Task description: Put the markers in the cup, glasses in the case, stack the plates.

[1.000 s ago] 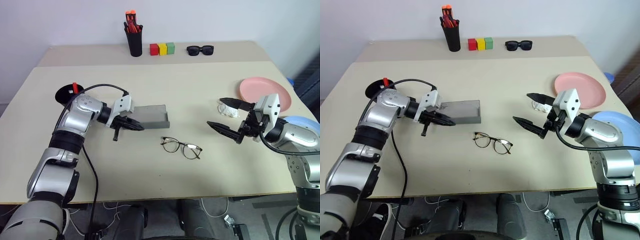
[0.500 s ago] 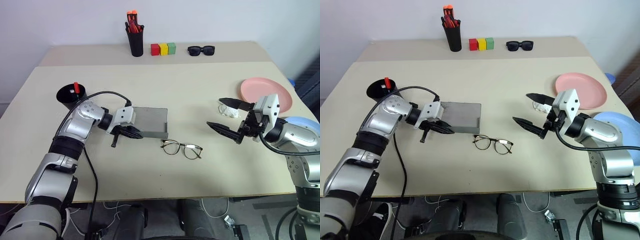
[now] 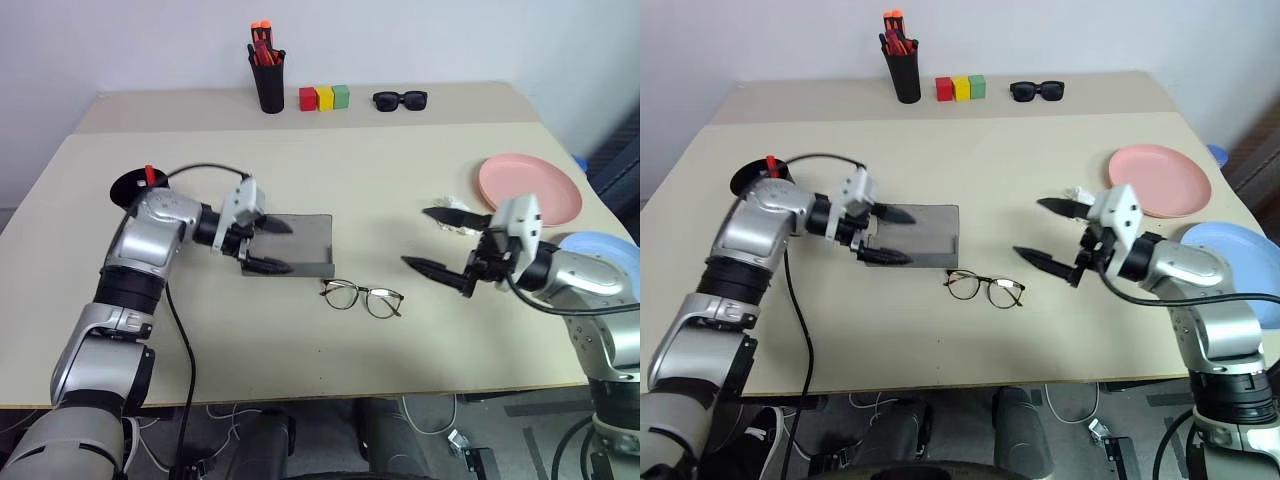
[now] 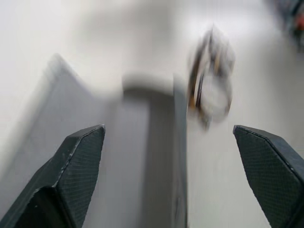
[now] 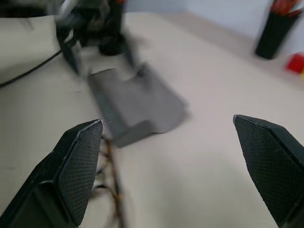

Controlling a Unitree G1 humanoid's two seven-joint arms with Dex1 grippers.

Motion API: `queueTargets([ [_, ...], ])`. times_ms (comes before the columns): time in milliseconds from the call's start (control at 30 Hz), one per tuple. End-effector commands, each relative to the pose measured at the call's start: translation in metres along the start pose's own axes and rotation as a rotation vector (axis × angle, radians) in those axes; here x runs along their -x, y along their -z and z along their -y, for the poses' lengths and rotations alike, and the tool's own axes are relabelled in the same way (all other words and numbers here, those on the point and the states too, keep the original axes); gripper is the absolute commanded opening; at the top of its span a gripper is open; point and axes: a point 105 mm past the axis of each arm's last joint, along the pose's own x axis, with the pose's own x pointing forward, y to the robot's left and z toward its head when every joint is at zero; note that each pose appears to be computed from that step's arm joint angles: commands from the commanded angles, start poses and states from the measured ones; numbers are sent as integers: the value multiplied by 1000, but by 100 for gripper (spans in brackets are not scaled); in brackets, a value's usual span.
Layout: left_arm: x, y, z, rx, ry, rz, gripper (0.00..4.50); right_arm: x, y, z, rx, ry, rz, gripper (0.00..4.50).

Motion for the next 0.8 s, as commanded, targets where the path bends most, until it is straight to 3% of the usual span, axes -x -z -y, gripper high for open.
queueTargets([
  [33,18,-28,12,38,2,127,445,-18,-11,-9,-13,19,3,450],
  [267,40,-25,48,100,7,171,445,-53,-11,-38,29,-7,-130,450],
  [433,43,-15,62,126,-21,151,445,-69,6,-54,69,-55,-290,450],
  [600,43,-5,67,140,-61,134,445,-56,34,-46,220,-54,-538,450],
  [800,44,4,69,149,-77,119,445,-53,28,-49,109,-115,-557,450],
])
